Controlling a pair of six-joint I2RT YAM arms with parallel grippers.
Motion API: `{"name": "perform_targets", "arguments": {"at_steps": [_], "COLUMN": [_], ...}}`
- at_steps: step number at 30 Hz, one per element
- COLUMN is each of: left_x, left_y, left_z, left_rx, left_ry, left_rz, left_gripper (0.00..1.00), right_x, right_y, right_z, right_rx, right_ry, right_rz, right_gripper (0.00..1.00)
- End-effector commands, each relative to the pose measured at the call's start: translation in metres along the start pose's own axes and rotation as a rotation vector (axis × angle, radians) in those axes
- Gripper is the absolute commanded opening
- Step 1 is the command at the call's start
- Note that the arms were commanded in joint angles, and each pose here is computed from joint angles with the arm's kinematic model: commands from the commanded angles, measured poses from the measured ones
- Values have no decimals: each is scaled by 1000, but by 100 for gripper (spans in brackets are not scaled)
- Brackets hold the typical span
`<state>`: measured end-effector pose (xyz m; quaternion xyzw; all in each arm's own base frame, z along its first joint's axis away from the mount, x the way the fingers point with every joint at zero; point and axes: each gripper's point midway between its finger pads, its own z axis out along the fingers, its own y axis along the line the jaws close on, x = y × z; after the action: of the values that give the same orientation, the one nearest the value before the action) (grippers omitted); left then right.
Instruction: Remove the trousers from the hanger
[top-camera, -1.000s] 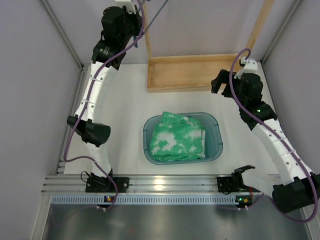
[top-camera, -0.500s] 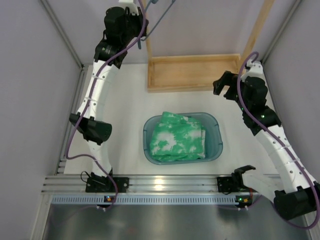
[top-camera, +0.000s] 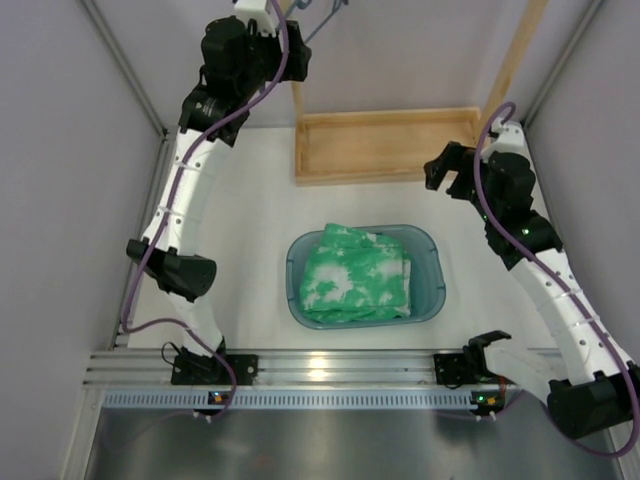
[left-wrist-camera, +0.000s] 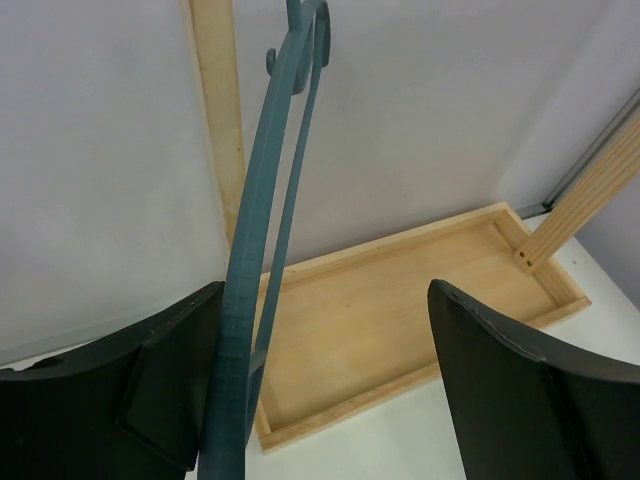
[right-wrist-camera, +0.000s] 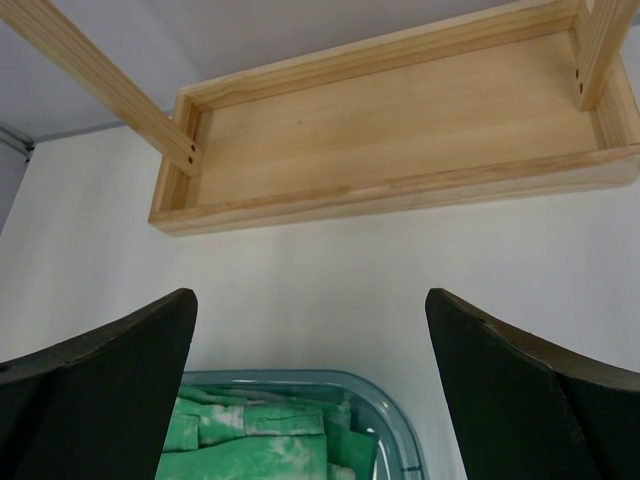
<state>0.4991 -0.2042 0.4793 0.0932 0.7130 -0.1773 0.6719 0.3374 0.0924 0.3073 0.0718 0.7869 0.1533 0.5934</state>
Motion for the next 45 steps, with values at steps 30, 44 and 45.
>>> {"name": "perform_targets", "arguments": {"at_steps": [30,44,45], "left_x": [128,147,148], "left_y": [50,45,45], "left_z": [-294,-300,-299], "left_rx": [-278,-249,-249], "left_ry": [68,89,94], "left_rz": [-224,-261,-261], "left_gripper": [93,93,93], "right_x": [-61,-22,-22], "right_y": [44,24,24], "right_z": [-50,-54,-54], "right_rx": [-259,-201,-198], "right_ry": [-253,-162,-162], "right_rz": [-9,6,7], "right_gripper": [99,99,99]}}
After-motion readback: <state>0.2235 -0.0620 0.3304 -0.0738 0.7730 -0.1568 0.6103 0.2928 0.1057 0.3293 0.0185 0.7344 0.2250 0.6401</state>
